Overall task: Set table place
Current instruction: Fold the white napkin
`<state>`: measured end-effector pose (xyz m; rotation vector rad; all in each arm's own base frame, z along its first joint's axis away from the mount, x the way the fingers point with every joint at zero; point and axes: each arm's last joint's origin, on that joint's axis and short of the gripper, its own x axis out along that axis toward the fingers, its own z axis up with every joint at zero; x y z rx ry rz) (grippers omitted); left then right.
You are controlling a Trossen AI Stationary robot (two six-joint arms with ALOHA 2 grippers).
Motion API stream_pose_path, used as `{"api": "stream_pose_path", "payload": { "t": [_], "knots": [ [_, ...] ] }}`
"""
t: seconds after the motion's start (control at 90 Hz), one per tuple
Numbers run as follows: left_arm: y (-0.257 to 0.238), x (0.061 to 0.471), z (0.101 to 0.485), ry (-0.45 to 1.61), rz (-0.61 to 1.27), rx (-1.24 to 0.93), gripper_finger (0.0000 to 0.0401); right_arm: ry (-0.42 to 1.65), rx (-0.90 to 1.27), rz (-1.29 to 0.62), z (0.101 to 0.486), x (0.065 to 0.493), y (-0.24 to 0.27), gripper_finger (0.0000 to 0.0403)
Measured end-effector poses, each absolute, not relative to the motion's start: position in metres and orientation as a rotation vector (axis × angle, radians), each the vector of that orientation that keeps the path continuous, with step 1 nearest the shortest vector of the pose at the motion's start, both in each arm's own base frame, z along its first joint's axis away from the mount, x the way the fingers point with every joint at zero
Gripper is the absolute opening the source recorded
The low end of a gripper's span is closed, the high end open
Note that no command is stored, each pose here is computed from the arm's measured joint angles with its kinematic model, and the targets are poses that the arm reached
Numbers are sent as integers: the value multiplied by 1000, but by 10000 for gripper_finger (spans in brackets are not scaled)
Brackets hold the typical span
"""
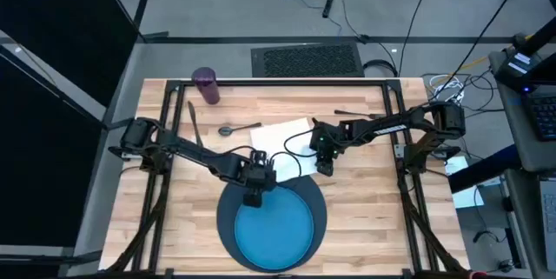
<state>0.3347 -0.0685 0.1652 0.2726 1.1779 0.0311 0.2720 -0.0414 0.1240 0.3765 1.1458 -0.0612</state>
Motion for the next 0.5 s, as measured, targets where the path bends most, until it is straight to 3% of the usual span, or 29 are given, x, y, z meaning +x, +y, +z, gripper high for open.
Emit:
{"api": "stream_pose_path", "payload": {
  "t": [0.167,0.5],
  "knots": [
    [-65,330,173,1183,71,300,102,1147,377,-61,124,272,-41,167],
    [-49,314,224,1044,141,251,102,1147,377,-60,124,272,-41,167]
  ]
}}
